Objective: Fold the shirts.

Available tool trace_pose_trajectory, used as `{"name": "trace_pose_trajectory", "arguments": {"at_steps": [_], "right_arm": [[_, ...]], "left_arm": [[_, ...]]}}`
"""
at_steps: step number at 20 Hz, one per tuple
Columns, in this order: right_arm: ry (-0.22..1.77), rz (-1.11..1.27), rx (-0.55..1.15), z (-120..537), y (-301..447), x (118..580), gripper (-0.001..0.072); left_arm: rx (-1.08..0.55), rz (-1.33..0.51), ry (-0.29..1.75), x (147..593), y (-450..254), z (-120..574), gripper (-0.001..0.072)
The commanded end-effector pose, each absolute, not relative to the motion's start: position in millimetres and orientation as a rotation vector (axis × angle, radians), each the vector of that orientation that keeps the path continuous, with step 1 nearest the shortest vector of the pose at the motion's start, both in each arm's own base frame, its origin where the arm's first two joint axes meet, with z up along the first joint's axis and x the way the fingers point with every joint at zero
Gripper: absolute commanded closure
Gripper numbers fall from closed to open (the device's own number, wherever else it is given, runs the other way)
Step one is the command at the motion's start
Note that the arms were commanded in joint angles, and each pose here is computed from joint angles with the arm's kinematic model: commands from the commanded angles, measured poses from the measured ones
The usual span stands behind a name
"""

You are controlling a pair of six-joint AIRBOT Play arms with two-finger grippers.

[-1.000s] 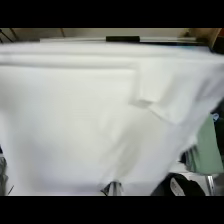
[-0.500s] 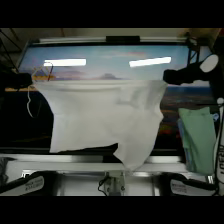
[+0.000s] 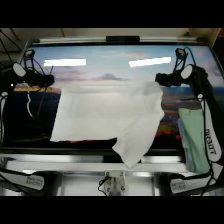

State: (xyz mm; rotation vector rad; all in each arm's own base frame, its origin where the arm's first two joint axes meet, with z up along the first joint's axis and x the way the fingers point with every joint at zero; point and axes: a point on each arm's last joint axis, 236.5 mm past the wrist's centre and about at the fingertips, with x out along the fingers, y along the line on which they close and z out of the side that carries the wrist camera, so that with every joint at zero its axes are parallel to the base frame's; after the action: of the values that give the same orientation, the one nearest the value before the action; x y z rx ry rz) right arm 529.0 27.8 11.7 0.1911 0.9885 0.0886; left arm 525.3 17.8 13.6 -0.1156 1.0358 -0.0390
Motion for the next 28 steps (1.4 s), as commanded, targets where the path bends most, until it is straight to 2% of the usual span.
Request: {"name": "trace_pose_trajectory", "arguments": {"at_steps": [1, 4, 7, 10, 14, 15, 16, 17, 18, 19, 23, 25, 28], "right_arm": [[1.196, 0.114, 0.140, 1.9, 21.7, 477.7, 0.0639], [1.423, 0.149, 0.145, -14.9, 32.4, 423.2, 0.0639], [1.494, 0.144, 0.148, -35.2, 35.2, 404.2, 0.0639], [1.507, 0.077, 0.132, -45.5, 22.5, 400.7, 0.0639], [1.517, 0.068, 0.226, -56.2, 35.3, 396.1, 0.0638], [1.522, 0.070, 0.251, -56.7, 39.3, 394.6, 0.0611], [1.530, 0.072, 0.268, -56.2, 42.0, 392.9, 0.0502], [1.537, 0.081, 0.276, -54.3, 44.5, 390.6, 0.0318], [1.558, 0.094, 0.261, -51.3, 44.5, 384.0, 0.0252], [1.584, 0.097, 0.229, -45.7, 40.2, 374.3, 0.0251], [1.652, -0.046, 0.025, -9.2, -19.1, 334.3, 0.0252], [1.678, -0.053, 0.103, -0.5, -30.5, 315.4, 0.0252], [1.668, -0.035, 0.210, -1.0, -34.3, 294.6, 0.0252]], "left_arm": [[-0.112, -0.061, 1.199, 488.9, 22.8, 0.1, 0.0676], [-0.203, -0.125, 1.409, 438.0, 3.6, -25.2, 0.0676], [-0.227, -0.171, 1.510, 407.6, -6.4, -55.6, 0.0677], [-0.254, -0.159, 1.557, 394.8, -3.1, -74.0, 0.0677], [-0.310, -0.178, 1.562, 398.7, -13.6, -85.6, 0.0676], [-0.309, -0.176, 1.557, 400.0, -12.9, -86.1, 0.0673], [-0.313, -0.173, 1.554, 400.8, -11.0, -84.9, 0.0592], [-0.325, -0.166, 1.562, 399.8, -8.9, -81.6, 0.0384], [-0.340, -0.161, 1.574, 397.6, -5.3, -74.9, 0.0220], [-0.345, -0.167, 1.593, 393.5, -1.5, -65.3, 0.0198], [-0.382, -0.141, 1.570, 371.3, 25.9, -19.9, 0.0198], [-0.390, -0.145, 1.580, 340.2, 30.8, -18.3, 0.0199], [-0.449, -0.146, 1.672, 263.2, 23.0, -56.5, 0.0198]]}}
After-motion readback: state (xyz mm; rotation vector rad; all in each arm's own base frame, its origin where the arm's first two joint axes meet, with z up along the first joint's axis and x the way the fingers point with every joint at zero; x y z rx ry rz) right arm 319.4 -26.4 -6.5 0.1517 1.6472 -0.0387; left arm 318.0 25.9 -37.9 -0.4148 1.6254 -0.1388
